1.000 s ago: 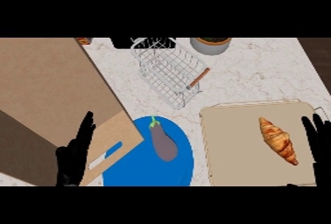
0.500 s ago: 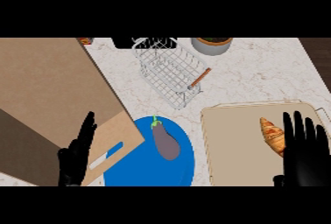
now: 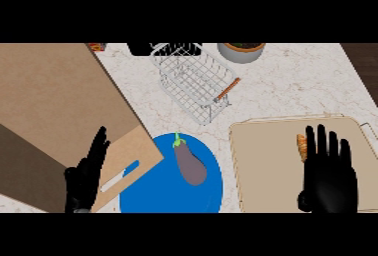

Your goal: Pick the croissant from the tray and place it in the tiered basket

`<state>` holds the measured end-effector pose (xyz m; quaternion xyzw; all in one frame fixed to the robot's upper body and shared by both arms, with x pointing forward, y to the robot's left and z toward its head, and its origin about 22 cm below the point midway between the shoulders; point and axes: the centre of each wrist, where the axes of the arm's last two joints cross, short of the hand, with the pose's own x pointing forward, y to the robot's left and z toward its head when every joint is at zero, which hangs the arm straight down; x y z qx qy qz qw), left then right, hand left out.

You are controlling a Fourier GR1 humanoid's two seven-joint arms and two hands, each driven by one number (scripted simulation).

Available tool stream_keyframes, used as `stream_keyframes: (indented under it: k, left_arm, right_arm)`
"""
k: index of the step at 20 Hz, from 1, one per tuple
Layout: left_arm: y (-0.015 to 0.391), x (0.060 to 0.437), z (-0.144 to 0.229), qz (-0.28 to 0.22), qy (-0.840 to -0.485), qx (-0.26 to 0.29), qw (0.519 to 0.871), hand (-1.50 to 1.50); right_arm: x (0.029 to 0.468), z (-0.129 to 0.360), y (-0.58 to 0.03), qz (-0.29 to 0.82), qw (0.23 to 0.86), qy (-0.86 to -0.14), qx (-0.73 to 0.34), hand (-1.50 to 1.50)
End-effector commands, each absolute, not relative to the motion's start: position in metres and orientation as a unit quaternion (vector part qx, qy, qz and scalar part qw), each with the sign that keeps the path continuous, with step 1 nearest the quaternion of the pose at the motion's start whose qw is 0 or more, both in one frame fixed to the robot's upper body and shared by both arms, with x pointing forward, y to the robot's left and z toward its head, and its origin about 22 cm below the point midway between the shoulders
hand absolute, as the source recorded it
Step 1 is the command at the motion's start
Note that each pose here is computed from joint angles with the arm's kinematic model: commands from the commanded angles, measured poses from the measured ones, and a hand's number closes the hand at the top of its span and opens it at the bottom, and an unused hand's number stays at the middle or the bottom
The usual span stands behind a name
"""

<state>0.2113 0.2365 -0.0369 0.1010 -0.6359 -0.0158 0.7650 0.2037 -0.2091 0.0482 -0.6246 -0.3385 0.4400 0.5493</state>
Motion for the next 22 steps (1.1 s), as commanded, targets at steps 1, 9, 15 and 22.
stream_keyframes:
  k: [1,9,15,22]
  left_arm:
    - [0.248,0.212,-0.052,-0.006,-0.608,0.12,0.785,0.0]
    - [0.236,0.211,-0.047,-0.015,-0.597,0.108,0.794,0.0]
    - [0.241,0.197,-0.064,-0.013,-0.602,0.114,0.79,0.0]
    - [0.237,0.202,-0.064,-0.014,-0.609,0.116,0.785,0.0]
  right_arm:
    - [0.224,0.047,-0.211,0.446,0.561,-0.292,-0.633,-1.5]
    - [0.218,0.031,-0.209,0.456,0.58,-0.254,-0.626,-1.5]
    - [0.226,0.022,-0.213,0.464,0.587,-0.236,-0.62,-1.5]
    - [0.247,0.041,-0.238,0.446,0.613,-0.221,-0.613,-1.5]
